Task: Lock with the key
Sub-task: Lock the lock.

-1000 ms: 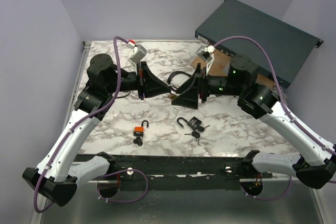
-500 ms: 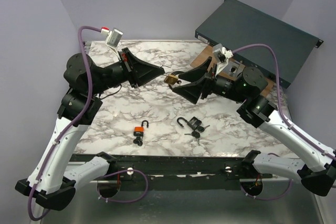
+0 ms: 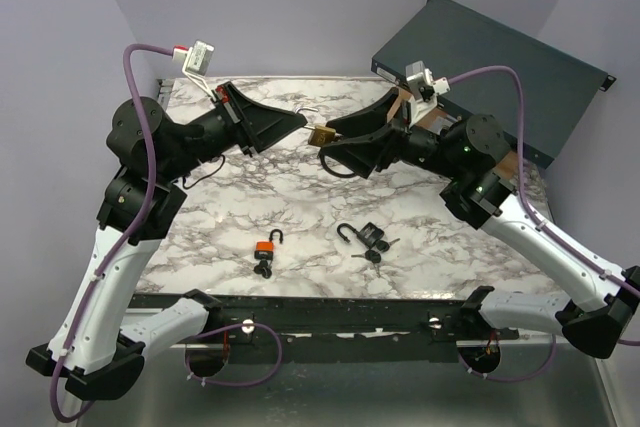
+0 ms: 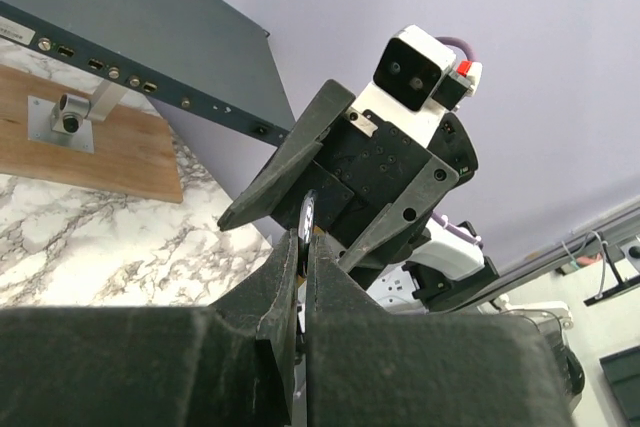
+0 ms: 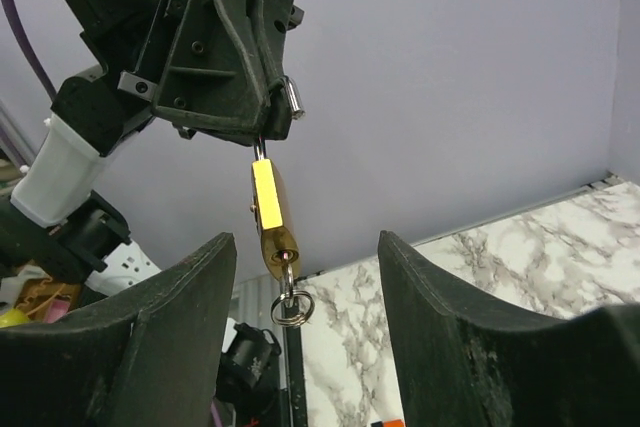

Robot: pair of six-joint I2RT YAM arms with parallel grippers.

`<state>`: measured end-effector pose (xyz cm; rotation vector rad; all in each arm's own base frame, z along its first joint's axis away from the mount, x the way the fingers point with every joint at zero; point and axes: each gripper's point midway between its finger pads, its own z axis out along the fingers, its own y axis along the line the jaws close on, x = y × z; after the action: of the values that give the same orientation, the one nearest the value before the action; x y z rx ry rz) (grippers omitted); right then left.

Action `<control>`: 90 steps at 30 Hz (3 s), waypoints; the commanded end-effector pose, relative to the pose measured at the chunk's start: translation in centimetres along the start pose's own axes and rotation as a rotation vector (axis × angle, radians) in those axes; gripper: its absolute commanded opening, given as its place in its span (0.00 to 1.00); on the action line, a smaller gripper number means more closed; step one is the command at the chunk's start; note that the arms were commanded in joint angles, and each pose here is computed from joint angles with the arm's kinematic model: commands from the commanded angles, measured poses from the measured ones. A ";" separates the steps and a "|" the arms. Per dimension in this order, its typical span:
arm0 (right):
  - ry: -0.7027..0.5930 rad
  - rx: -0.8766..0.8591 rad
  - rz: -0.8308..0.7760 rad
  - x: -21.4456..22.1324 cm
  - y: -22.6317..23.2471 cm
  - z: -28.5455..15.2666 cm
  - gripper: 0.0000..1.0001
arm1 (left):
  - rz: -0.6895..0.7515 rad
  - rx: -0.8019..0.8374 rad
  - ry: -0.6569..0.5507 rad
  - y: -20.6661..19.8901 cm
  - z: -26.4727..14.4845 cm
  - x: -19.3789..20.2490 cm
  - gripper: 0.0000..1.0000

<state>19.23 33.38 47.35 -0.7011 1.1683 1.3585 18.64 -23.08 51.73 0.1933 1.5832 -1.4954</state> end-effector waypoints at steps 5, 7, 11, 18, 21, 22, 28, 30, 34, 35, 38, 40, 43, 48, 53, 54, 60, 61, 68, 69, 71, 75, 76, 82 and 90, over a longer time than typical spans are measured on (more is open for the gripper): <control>-0.035 -0.090 0.001 -1.5 1.9 0.7 0.57 | -0.031 -0.026 -0.051 -0.6 -0.3 -1.1 0.00; -0.035 -0.096 0.005 -1.5 2.0 0.8 0.55 | -0.032 -0.030 -0.052 -0.5 -0.3 -1.1 0.00; -0.037 -0.112 0.014 -1.5 2.5 0.8 0.52 | -0.035 -0.036 -0.053 -0.3 -0.4 -1.0 0.00; -0.025 -0.116 0.029 -1.0 2.6 1.1 0.45 | -0.039 -0.034 -0.060 -0.2 -0.3 -1.0 0.00; -0.033 -0.107 0.027 -1.2 2.5 1.1 0.41 | -0.040 -0.037 -0.060 0.0 -0.3 -1.0 0.00; -0.037 -0.103 0.027 -1.3 2.5 1.1 0.39 | -0.041 -0.038 -0.059 0.0 -0.3 -0.9 0.00; -0.042 -0.089 0.032 -1.5 2.3 1.3 0.30 | -0.043 -0.039 -0.055 0.2 -0.3 -0.7 0.00; -0.046 -0.084 0.036 -1.6 2.2 1.3 0.29 | -0.044 -0.038 -0.051 0.2 -0.2 -0.7 0.00; -0.046 -0.072 0.043 -1.5 1.9 1.5 0.29 | -0.044 -0.037 -0.048 0.4 -0.3 -0.5 0.00; -0.045 -0.071 0.042 -1.5 1.9 1.5 0.29 | -0.045 -0.038 -0.048 0.4 -0.3 -0.4 0.00; -0.034 -0.070 0.047 -1.3 1.8 1.7 0.25 | -0.045 -0.035 -0.049 0.4 -0.3 -0.4 0.00; -0.028 -0.066 0.050 -1.1 1.7 1.7 0.22 | -0.045 -0.036 -0.047 0.4 -0.3 -0.4 0.00; -0.017 -0.064 0.053 -0.8 1.6 1.7 0.08 | -0.043 -0.035 -0.046 0.4 -0.3 -0.4 0.00; 0.000 -0.035 0.054 -0.6 1.4 1.6 0.01 | 0.005 -0.056 -0.018 0.9 -0.3 0.0 0.02; 0.068 -0.038 0.108 -0.3 2.5 0.5 0.01 | 0.308 -0.209 -0.038 3.3 -2.8 -0.5 0.53; 0.090 -0.045 0.129 0.0 2.9 0.2 0.01 | 0.392 -0.215 -0.048 3.3 -3.3 -0.8 0.56; 0.206 -0.135 0.265 1.7 5.2 -0.7 0.01 | 0.694 0.049 0.010 -1.5 -4.1 0.2 0.57; 0.223 -0.153 0.284 1.9 5.5 -0.8 0.01 | 0.727 0.120 0.039 -2.4 -4.2 0.9 0.57; 0.249 -0.195 0.313 1.3 7.0 -1.5 0.01 | 0.745 0.431 0.242 -4.7 -4.4 5.0 0.55; 0.250 -0.200 0.313 1.2 7.2 -1.6 0.01 | 0.739 0.454 0.255 -4.8 -4.5 5.3 0.55; 0.250 -0.209 0.313 0.9 7.6 -1.8 0.01 | 0.721 0.500 0.282 -5.0 -4.7 5.9 0.55; 0.254 -0.211 0.309 0.6 7.7 -1.8 0.01 | 0.690 0.569 0.327 -5.3 -5.2 7.0 0.53; 0.256 -0.212 0.310 0.6 7.7 -1.8 0.01 | 0.683 0.575 0.335 -5.2 -5.2 7.2 0.53; 0.241 -0.202 0.292 0.0 7.7 -1.8 0.01 | 0.656 0.579 0.357 -4.6 -5.6 8.1 0.48; 0.237 -0.179 0.272 -0.6 7.6 -1.8 0.01 | 0.631 0.516 0.338 -4.0 -5.4 8.0 0.41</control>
<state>12.26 33.67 46.39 -0.8678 1.4707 1.6824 9.57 -23.35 48.11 1.1731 1.1819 -1.3500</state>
